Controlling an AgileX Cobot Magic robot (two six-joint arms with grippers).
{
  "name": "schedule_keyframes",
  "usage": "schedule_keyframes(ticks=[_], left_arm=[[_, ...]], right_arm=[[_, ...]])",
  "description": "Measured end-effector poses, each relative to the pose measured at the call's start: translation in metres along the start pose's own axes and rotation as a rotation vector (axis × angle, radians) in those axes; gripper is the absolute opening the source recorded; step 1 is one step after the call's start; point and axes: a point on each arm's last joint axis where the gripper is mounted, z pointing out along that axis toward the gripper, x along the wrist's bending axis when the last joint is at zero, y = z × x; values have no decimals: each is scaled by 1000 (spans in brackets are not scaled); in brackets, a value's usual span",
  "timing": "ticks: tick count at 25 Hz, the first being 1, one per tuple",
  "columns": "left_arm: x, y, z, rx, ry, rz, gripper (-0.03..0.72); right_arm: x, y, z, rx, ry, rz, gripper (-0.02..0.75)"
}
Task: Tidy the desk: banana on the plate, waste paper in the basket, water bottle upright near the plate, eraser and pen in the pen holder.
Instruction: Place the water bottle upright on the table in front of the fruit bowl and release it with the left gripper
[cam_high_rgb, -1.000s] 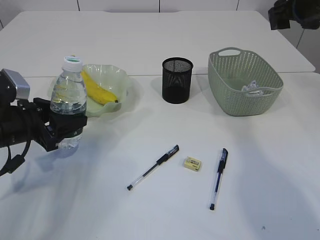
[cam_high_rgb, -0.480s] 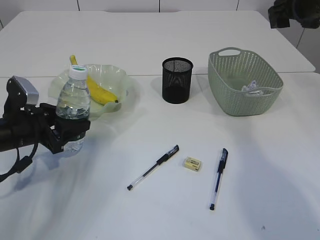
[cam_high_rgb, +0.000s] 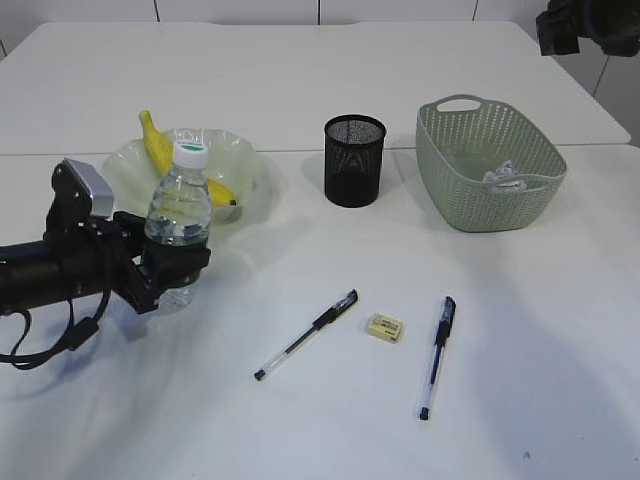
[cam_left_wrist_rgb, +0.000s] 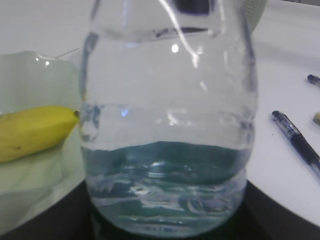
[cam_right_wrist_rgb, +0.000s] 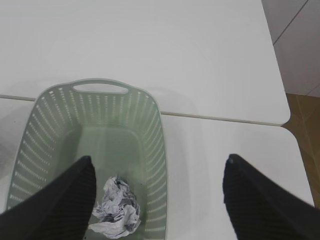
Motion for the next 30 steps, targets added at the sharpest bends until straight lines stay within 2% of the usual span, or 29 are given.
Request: schedule_keyframes(ticks=[9, 19, 30], left_arm=[[0, -7, 23, -19, -34, 4, 408], [8, -14, 33, -66, -20, -20, 408], [8, -19, 34, -93, -22, -43, 408]], right_arm=[[0, 1, 0, -10, -1, -2, 587], [0, 2, 0, -21, -3, -5, 587], [0, 2, 0, -25, -4, -6, 587]])
